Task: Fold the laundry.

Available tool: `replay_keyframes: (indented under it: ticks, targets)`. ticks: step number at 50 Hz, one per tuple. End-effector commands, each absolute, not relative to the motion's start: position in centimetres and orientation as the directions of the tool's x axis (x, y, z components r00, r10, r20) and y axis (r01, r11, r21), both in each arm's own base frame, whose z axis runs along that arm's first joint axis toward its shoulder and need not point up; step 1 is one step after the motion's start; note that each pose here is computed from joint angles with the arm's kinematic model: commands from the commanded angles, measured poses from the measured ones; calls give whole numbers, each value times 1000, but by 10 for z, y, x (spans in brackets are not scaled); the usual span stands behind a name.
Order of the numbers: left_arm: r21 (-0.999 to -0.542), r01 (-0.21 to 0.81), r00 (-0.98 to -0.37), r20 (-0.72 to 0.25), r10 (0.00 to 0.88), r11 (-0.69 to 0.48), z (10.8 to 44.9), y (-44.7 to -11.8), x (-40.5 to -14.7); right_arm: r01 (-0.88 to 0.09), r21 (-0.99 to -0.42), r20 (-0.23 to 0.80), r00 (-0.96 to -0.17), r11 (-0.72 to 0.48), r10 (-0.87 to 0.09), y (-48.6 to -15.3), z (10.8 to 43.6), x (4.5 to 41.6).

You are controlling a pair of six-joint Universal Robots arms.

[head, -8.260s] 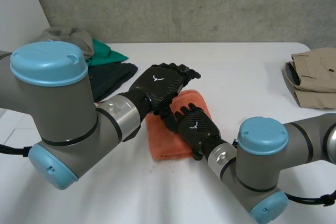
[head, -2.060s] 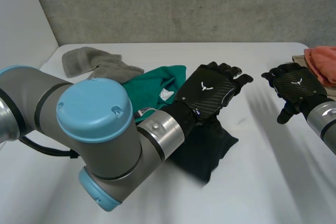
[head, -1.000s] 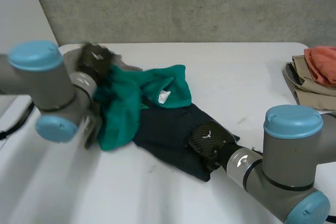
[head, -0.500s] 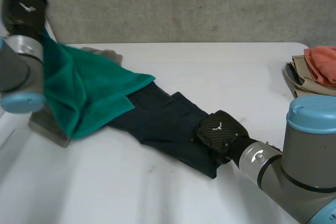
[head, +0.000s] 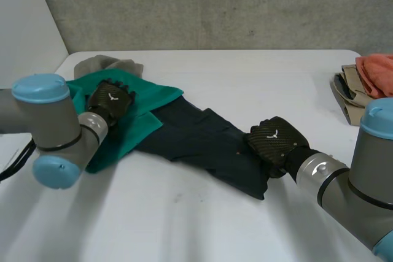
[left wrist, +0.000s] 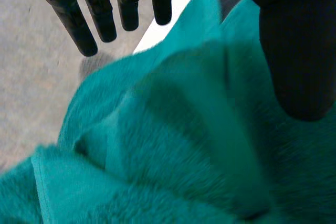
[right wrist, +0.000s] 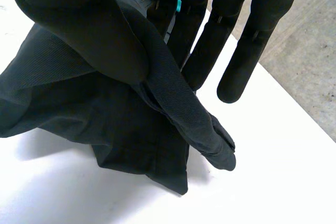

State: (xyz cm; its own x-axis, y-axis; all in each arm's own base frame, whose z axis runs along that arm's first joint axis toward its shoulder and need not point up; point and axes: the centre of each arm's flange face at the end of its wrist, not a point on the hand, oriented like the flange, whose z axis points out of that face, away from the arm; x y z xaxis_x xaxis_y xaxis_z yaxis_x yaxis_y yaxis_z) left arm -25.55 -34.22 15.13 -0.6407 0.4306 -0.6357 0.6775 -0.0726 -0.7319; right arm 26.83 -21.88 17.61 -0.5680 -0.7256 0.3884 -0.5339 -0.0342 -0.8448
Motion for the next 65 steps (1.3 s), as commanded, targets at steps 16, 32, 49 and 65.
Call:
replay_keyframes:
  ticks: [16, 32, 49, 65]
  targets:
    - [-721, 690, -701, -687, 192, -58, 142, -442, -207, -568, -823, 405, -594, 6, -695, -232, 179, 249]
    - [-685, 688, -726, -659, -197, -241, 226, -445, -181, -568, -823, 398, -594, 14, -699, -231, 180, 249]
    - [-727, 666, -605, -658, 449, -166, 153, -313, -266, -557, -831, 422, -616, -12, -665, -234, 197, 242]
    - [-679, 732, -663, -690, 290, 56, 129, -367, -222, -558, -830, 426, -631, -2, -648, -242, 198, 236]
